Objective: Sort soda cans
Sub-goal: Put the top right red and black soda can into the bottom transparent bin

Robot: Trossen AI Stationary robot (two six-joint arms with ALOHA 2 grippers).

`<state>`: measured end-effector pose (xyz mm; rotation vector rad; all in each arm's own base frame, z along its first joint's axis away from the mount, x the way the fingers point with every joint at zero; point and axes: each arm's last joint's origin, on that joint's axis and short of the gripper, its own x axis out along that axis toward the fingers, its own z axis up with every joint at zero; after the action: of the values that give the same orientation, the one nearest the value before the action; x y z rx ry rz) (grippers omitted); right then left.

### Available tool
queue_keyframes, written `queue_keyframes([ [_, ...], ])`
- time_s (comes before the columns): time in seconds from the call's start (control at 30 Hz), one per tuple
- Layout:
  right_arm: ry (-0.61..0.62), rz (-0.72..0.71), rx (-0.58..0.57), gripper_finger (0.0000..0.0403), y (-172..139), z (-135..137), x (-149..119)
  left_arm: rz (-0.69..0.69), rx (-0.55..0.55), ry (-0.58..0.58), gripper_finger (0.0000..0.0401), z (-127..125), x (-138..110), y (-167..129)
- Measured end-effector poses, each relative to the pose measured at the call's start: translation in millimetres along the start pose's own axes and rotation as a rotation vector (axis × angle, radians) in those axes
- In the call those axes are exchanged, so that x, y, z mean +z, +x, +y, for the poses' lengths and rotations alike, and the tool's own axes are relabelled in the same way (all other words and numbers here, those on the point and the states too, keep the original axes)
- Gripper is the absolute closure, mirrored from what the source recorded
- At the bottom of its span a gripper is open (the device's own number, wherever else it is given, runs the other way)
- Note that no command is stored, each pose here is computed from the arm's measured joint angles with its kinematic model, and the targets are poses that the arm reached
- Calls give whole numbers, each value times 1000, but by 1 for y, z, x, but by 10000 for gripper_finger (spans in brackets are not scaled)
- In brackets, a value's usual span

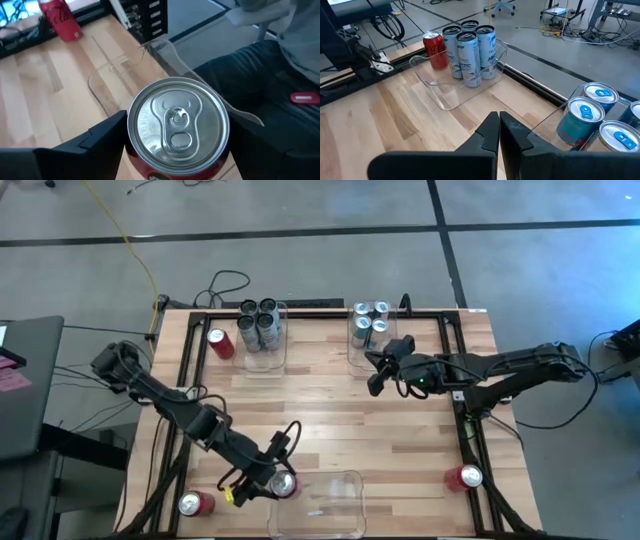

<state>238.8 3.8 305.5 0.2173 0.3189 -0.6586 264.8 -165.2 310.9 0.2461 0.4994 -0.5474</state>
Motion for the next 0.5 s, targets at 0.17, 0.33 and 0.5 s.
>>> queue_keyframes([
  [0.17,8,-9,1,371,0,0,1,-6,56,-45,108,-4,-15,9],
  [0.33,15,-21,-2,371,2,-1,3,-31,91,-111,108,-5,-29,16],
  [0.5,19,-21,-13,371,4,-2,3,-23,111,-157,108,-6,-36,19],
])
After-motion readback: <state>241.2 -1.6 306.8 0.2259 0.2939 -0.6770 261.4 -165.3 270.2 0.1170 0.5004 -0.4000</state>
